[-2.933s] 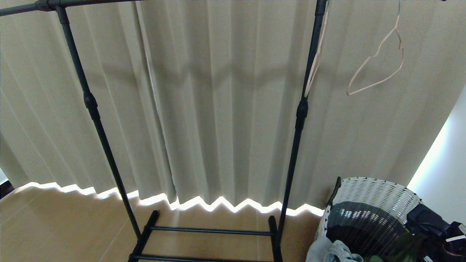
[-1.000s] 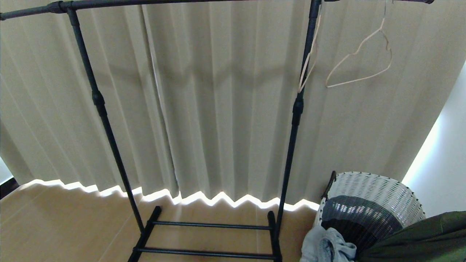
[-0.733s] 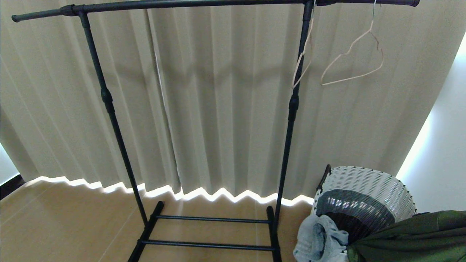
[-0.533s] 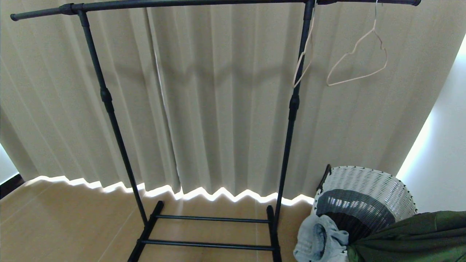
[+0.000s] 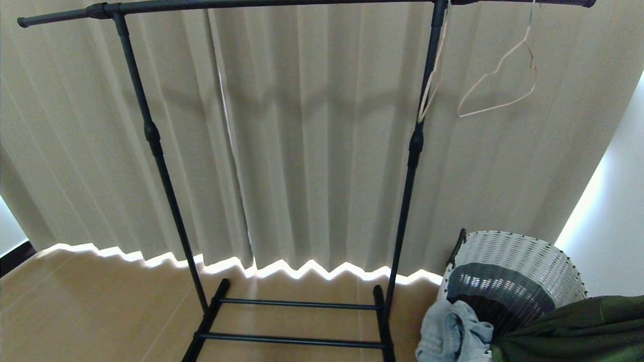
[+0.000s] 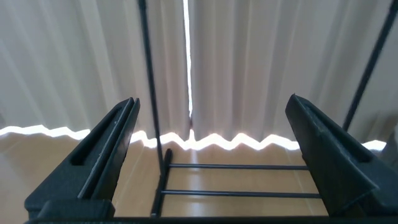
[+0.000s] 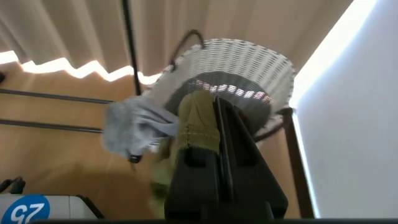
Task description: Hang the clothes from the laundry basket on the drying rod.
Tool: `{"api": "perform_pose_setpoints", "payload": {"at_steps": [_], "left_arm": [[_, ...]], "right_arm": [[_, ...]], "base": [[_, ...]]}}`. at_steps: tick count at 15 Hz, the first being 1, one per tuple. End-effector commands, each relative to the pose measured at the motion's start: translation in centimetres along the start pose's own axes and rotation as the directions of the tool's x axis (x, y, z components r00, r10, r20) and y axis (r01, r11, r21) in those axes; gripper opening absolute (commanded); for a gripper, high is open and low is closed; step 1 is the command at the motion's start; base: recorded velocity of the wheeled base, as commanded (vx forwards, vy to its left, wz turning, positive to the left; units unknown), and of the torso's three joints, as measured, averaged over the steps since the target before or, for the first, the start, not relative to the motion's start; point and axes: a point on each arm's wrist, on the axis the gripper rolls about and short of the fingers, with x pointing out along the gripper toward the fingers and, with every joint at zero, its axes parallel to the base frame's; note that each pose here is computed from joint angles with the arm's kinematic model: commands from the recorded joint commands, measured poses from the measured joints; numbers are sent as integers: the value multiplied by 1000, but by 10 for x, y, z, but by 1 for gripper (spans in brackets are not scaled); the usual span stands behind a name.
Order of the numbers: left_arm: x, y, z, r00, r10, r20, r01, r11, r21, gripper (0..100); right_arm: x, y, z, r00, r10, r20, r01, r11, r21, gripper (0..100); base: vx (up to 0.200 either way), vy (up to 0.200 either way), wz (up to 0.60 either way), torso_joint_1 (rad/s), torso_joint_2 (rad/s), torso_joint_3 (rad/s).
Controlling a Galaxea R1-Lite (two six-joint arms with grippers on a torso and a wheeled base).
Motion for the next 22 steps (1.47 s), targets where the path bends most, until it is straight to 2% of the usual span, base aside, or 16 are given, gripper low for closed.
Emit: {"api": "perform_pose_setpoints", "payload": {"at_steps": [1, 7, 11, 15, 17, 18, 22], "left_arm": [[0, 0, 0, 1000, 1, 1, -1, 1000, 0, 100], [0, 0, 0, 1000, 1, 1, -1, 1000, 0, 100], [0, 0, 0, 1000, -4, -1, 4, 1000, 20, 100], [0, 0, 0, 1000, -5, -2, 5, 999, 41, 100], [0, 0, 0, 1000, -13, -2, 13, 998, 58, 100], [0, 0, 0, 1000, -16, -2, 16, 996, 86, 100], [0, -1, 0, 999, -39, 1, 39, 996, 81, 100]], "right_arm": [[0, 0, 0, 1000, 0, -2, 0, 1000, 0, 0], [0, 0, -1, 1000, -1, -4, 1, 1000, -1, 0], [0, 0, 1, 1000, 0, 1, 0, 1000, -2, 0], [0, 0, 0, 1000, -2, 2, 2, 1000, -31, 0], [0, 0, 0, 1000, -2, 2, 2, 999, -32, 0], [0, 0, 1, 1000, 0, 4, 1, 999, -44, 0], [-2, 0, 9, 999, 18, 30, -16, 997, -74, 0]], "base": [[0, 200, 0, 2, 2, 7], [0, 200, 0, 1, 2, 5], [0, 0, 0, 0, 0, 0], [0, 0, 0, 0, 0, 0], [0, 0, 0, 0, 0, 0], [0, 0, 0, 0, 0, 0], [0, 0, 0, 0, 0, 0]]}}
